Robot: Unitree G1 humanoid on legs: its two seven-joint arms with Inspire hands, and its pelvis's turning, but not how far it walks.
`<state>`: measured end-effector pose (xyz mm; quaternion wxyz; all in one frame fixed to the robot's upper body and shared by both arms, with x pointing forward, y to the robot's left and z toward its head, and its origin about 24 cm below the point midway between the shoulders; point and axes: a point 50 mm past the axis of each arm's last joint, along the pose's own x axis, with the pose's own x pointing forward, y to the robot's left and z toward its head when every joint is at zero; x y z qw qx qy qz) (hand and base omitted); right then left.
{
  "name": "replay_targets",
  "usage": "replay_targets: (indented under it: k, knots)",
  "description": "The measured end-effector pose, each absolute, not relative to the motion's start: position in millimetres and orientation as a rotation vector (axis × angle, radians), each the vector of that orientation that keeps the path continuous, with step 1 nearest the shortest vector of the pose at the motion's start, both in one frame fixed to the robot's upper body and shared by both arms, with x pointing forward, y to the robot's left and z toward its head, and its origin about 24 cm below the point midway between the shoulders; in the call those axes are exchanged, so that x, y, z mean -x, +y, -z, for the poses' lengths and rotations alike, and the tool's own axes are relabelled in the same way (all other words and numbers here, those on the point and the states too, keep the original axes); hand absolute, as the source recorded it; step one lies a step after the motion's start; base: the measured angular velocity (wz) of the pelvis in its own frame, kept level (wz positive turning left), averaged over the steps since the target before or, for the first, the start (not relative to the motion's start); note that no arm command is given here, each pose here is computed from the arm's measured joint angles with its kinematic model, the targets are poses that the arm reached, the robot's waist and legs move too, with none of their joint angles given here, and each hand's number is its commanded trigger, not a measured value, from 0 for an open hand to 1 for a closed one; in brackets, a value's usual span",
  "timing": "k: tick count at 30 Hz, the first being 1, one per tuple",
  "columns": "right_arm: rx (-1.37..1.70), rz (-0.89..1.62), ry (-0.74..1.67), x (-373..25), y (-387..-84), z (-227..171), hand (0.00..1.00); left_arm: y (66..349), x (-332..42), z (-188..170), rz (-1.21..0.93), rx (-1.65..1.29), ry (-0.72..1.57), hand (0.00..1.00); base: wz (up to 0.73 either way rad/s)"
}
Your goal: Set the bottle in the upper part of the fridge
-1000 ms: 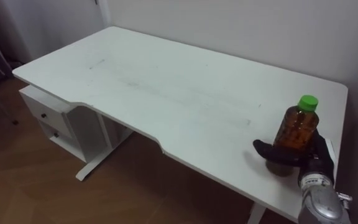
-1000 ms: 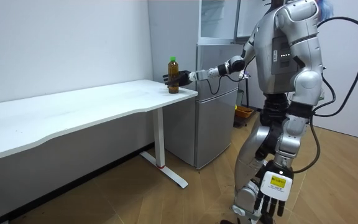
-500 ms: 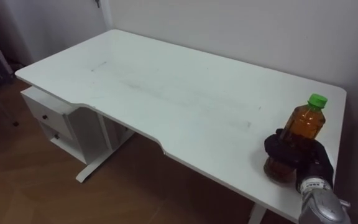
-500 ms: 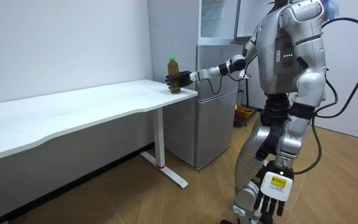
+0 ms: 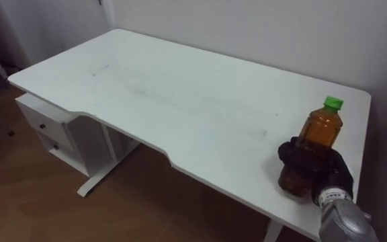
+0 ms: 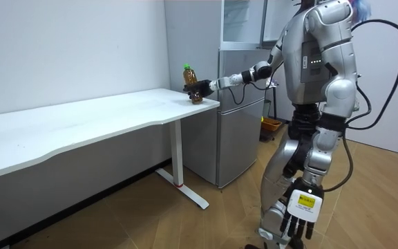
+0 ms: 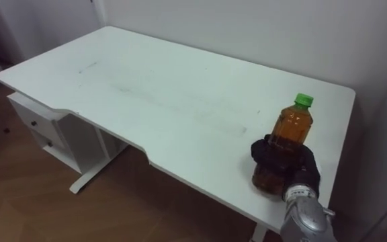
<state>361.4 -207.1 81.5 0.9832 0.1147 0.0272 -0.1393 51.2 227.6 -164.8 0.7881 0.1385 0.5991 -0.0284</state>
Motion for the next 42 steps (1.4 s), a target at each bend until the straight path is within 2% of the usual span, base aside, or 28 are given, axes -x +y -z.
replay_targets:
  k: [6, 14, 25, 42]
  knots:
    - [-0.263, 0.201, -0.060, -359, -195, -109, 1.00, 233, -37, 164, 0.007, -0.265, 1.304, 0.00, -0.06]
    - [-0.220, 0.080, -0.215, -333, -200, -135, 1.00, 244, -6, 163, -0.097, -0.213, 1.358, 0.00, -0.19]
    - [-0.157, 0.075, -0.396, -320, -215, -183, 1.00, 257, -5, 159, -0.179, -0.194, 1.352, 0.00, -0.15]
    - [-0.161, 0.232, -0.479, -308, -253, -211, 1.00, 263, 5, 157, -0.228, -0.183, 1.379, 0.00, -0.07]
